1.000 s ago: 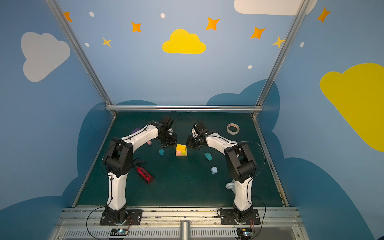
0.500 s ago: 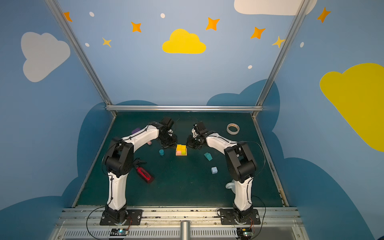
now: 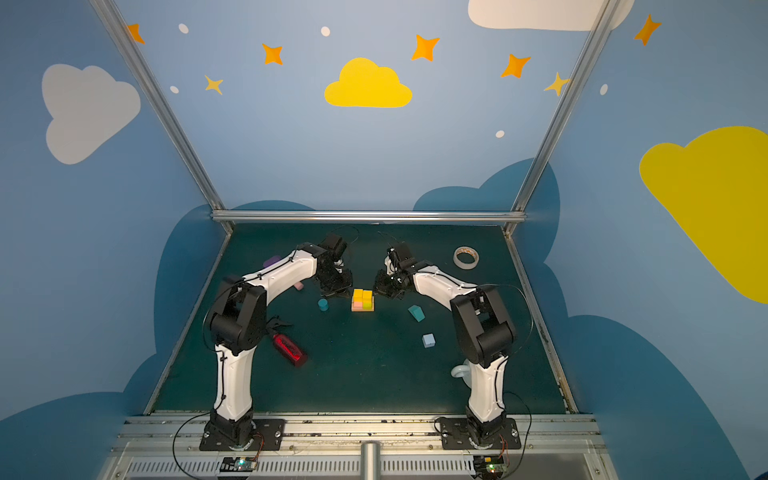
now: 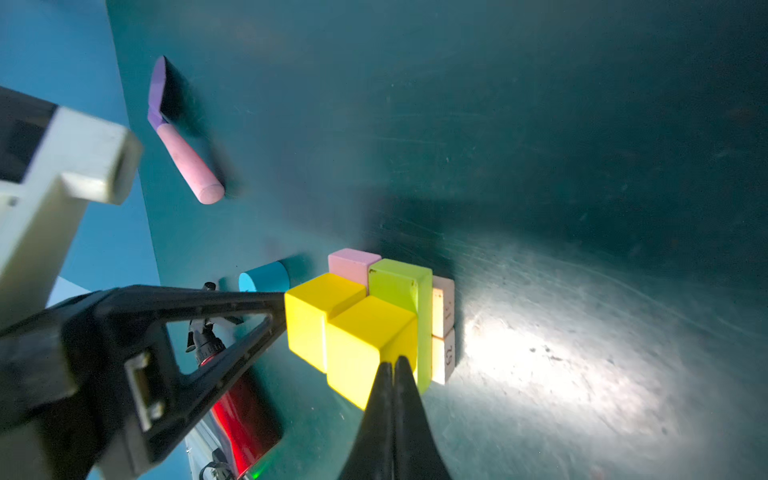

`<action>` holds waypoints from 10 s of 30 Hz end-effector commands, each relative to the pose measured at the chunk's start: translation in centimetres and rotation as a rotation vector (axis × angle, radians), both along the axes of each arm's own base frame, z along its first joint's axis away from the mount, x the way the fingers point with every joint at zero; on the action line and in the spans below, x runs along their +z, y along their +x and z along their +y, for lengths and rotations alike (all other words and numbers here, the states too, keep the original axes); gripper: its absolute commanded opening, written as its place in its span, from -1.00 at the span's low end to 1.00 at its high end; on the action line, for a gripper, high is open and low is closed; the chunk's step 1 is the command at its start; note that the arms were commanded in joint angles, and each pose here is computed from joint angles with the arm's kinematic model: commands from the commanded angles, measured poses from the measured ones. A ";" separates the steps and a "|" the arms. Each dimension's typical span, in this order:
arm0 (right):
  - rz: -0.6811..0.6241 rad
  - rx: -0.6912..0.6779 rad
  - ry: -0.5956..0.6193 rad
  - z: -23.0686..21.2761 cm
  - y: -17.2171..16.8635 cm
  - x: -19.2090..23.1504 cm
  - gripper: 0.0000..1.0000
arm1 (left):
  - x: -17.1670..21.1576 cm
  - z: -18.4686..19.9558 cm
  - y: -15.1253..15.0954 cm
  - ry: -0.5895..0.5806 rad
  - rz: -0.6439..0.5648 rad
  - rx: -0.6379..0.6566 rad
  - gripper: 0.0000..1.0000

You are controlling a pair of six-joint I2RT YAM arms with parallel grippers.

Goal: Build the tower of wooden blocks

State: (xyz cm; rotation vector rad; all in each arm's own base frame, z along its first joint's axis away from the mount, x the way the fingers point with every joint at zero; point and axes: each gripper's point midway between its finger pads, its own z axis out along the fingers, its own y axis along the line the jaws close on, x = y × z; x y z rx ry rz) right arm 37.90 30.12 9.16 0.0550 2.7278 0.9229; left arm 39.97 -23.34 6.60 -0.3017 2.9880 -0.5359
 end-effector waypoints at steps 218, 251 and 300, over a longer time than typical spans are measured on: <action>0.078 0.063 -0.570 5.6 -0.8 0.7 -0.16 | 11.4 9.3 -11.9 -0.010 -0.315 0.091 0.11; -0.115 0.038 -0.480 4.3 -0.4 10.2 0.61 | 10.3 9.2 -11.2 0.030 -0.278 0.065 0.21; -0.362 -0.034 -0.177 -10.9 -9.5 12.2 0.61 | -1.3 10.3 -4.2 0.397 0.036 0.103 0.29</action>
